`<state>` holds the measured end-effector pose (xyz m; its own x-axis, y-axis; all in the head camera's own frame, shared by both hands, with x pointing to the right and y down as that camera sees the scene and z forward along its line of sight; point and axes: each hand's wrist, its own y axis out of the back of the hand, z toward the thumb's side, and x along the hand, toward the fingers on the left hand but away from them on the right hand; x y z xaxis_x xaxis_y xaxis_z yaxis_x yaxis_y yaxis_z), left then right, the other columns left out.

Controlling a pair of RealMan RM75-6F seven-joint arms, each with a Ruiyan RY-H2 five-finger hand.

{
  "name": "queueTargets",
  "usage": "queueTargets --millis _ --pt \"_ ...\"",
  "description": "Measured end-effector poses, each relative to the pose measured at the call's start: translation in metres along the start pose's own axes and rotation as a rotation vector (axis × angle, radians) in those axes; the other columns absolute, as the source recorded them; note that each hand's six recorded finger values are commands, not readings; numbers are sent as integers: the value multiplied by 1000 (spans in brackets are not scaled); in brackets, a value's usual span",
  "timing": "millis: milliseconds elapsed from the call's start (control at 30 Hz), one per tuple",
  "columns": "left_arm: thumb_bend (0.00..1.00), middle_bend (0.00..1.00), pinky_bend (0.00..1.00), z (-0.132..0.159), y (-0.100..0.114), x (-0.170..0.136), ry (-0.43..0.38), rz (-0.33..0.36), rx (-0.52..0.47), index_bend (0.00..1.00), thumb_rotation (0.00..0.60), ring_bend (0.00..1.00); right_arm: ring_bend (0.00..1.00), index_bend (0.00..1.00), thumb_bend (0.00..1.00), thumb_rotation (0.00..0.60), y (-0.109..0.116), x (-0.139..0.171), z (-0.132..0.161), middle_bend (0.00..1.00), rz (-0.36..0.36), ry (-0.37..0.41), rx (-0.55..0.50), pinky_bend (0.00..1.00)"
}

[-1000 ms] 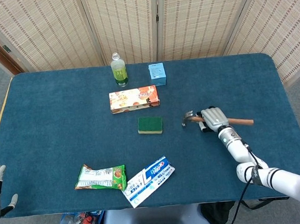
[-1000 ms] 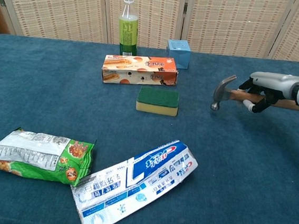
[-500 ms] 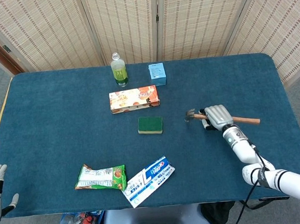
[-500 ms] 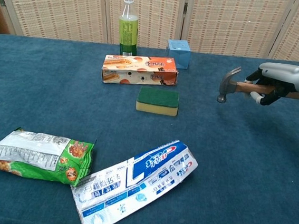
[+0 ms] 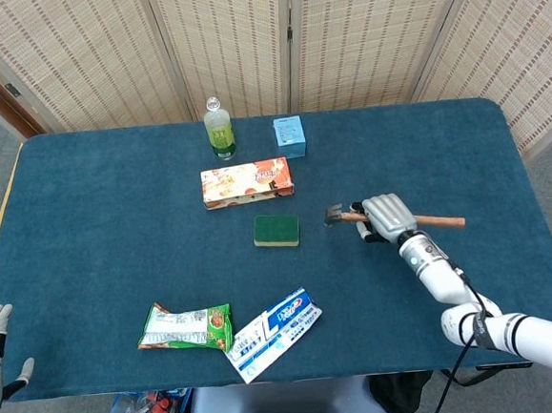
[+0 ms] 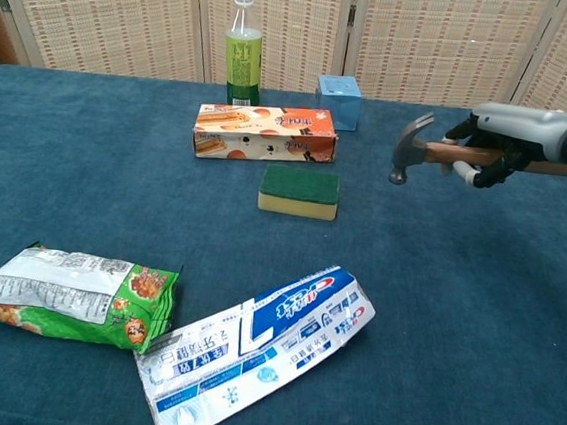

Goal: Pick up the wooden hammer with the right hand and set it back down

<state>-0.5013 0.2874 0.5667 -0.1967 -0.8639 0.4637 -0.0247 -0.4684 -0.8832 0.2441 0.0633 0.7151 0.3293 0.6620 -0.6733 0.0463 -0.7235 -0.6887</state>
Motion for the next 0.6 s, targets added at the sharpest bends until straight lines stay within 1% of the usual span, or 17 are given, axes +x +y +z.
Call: queueTargets --millis 67,100,300,600 --pt "295 38 0 0 0 -1 1 1 -1 13 600 54 677 700 754 600 2 -3 10 856 -2 21 1 643" --pt "295 38 0 -1 0 -1 3 2 -2 13 600 54 679 700 754 600 2 -5 17 857 -2 34 2 651" --pt "295 38 0 -5 1 -3 14 4 -5 13 600 54 680 700 754 600 0 -18 43 857 4 69 -7 651" --pt "295 38 0 -10 0 -4 24 4 -10 13 600 54 684 700 755 600 -2 -35 62 861 4 76 6 658"
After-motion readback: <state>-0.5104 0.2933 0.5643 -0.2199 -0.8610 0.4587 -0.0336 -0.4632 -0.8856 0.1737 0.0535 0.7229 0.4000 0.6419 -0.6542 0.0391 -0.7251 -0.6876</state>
